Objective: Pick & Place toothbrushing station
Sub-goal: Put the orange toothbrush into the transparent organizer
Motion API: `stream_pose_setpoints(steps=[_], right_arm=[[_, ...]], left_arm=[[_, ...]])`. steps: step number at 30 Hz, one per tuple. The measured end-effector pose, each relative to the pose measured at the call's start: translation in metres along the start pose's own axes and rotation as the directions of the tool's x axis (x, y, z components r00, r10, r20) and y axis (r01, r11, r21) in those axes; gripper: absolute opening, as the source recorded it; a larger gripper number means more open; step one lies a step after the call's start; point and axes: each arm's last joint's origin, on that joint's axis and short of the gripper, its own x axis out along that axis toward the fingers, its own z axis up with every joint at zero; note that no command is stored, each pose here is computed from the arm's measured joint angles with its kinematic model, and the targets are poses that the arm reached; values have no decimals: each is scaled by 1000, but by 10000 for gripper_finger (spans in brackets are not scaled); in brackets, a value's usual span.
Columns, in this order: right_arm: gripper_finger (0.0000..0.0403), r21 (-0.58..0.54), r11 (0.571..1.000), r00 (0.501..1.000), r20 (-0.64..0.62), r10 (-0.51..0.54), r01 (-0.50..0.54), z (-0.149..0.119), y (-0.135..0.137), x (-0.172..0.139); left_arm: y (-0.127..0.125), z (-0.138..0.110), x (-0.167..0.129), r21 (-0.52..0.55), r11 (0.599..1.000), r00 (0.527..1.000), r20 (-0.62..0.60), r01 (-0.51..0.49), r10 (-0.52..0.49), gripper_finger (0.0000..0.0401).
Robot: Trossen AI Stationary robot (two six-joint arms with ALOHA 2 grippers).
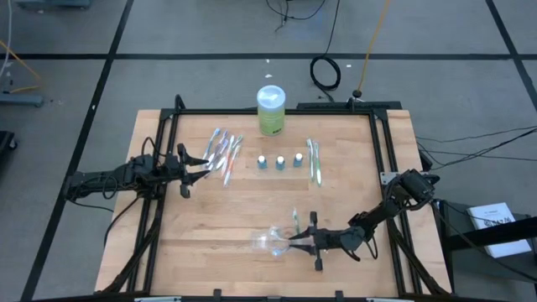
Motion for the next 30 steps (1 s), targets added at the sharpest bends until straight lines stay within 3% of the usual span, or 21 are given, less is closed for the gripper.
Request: stream_pose_setpoints(steps=[8, 15, 20, 24, 30], right_arm=[[118, -36, 999, 999, 51, 16, -15, 19, 4, -4], [96, -51, 999, 994, 105, -7, 12, 54, -8, 0], [57, -149, 988, 999, 15, 52, -49, 96, -16, 16], [17, -161, 979, 989, -104, 109, -125, 130, -25, 40], [7, -138, 974, 967, -208, 148, -179, 150, -38, 67]], left_arm=[[0, 0, 0, 0, 1000, 1000, 0, 0, 0, 166], [0, 0, 0, 0, 1000, 1000, 0, 0, 0, 166], [0, 0, 0, 0, 1000, 1000, 0, 0, 0, 166], [0, 0, 0, 0, 1000, 1000, 0, 0, 0, 166], [0, 0, 0, 0, 1000, 1000, 0, 0, 0, 166]])
